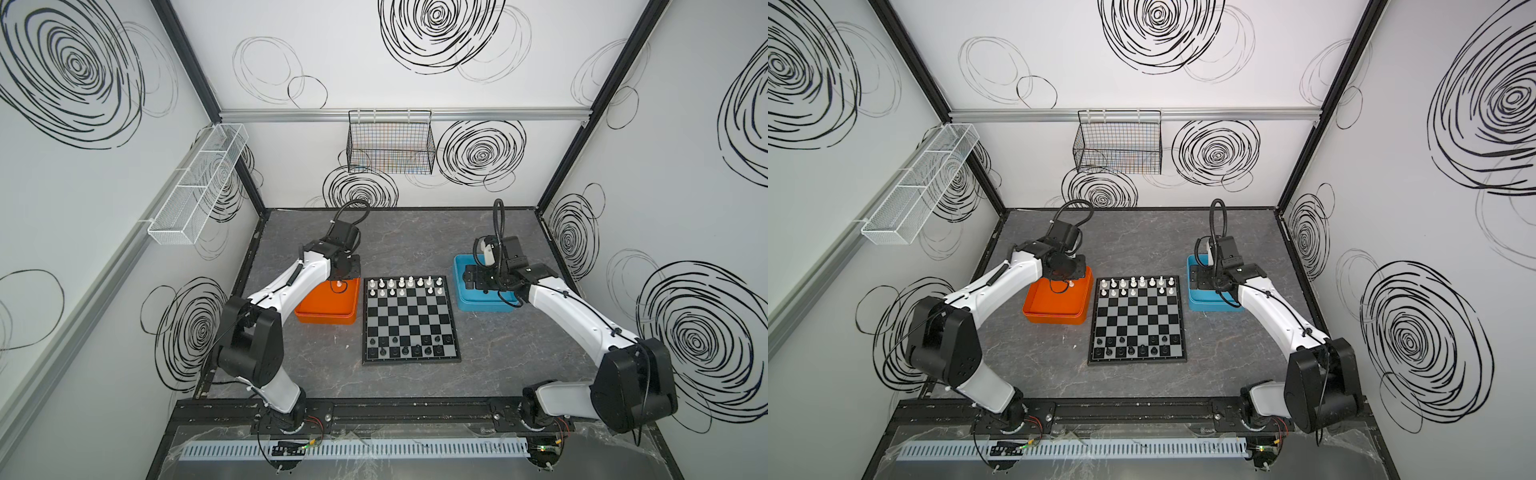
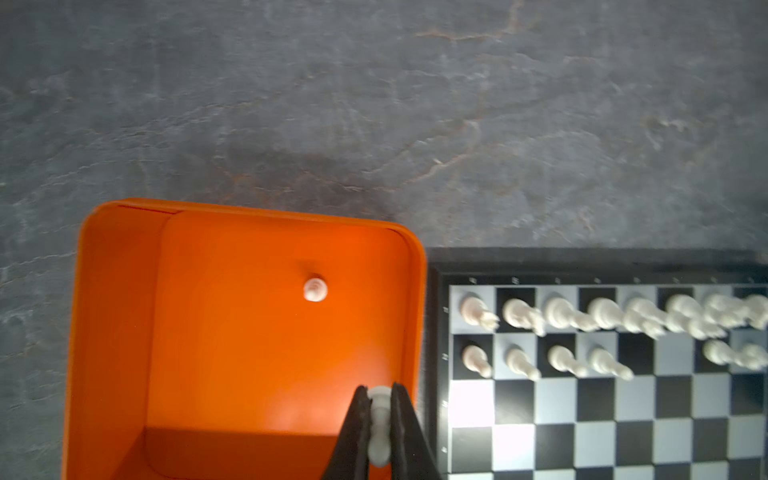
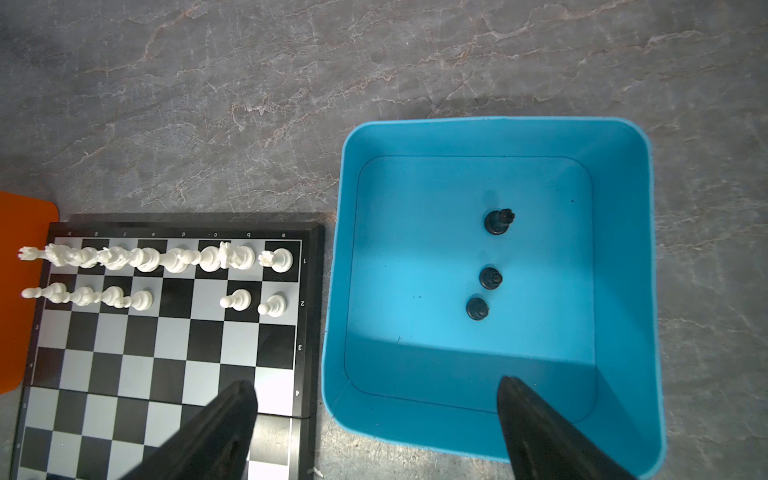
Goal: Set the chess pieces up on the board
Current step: 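Close the left gripper around a white pawn in the orange tray, then lift the white pawn with the left gripper and carry it over the board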
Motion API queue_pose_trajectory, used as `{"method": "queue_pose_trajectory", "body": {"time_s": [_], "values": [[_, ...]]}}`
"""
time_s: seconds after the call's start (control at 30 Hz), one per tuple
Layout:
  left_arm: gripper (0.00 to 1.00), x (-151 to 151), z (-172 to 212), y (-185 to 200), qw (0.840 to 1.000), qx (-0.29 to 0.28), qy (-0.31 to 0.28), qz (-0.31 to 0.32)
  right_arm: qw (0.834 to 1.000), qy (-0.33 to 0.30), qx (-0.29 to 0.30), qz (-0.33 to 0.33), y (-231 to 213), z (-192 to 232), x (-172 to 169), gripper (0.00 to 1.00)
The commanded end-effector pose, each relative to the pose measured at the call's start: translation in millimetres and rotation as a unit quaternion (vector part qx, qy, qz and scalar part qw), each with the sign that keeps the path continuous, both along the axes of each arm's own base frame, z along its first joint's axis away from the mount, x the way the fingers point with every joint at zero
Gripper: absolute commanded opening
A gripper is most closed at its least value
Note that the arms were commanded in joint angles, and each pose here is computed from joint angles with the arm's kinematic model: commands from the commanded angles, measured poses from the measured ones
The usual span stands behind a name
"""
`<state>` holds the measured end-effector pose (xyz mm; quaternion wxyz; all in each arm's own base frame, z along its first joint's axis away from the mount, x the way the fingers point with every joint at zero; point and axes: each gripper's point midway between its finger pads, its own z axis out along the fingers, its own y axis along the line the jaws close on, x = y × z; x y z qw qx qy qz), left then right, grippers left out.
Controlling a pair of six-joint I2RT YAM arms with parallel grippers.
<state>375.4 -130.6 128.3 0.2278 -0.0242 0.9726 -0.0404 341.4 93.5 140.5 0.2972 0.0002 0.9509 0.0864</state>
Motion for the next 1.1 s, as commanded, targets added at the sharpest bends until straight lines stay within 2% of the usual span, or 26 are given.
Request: {"method": "queue_pose_trajectory", "body": {"time_s": [0.0,0.23,0.43,0.63,1.07], "values": [[0.12,-1.4,-0.3,-41.9,1.0,-0.015,0.005,-0.023,1.0,-0.012,-0.004,-0.008,-5.7,11.4,-3.1,0.95],[0.12,-3.9,-12.4,-131.3,0.995,-0.022,0.011,-0.101,1.0,-0.02,-0.006,-0.016,-11.0,16.7,-8.5,0.95],[0.12,-1.9,-27.6,-172.9,0.991,-0.015,0.022,-0.133,0.999,-0.033,-0.005,-0.021,-14.0,18.7,-12.6,0.95],[0.12,0.4,-43.0,-183.8,0.99,-0.008,0.032,-0.14,0.998,-0.05,-0.016,-0.021,-20.2,22.0,-14.0,0.95],[0.13,0.5,-62.1,-183.3,0.989,0.018,0.04,-0.142,0.999,-0.039,-0.018,-0.026,-26.9,11.2,-15.5,0.95]]}}
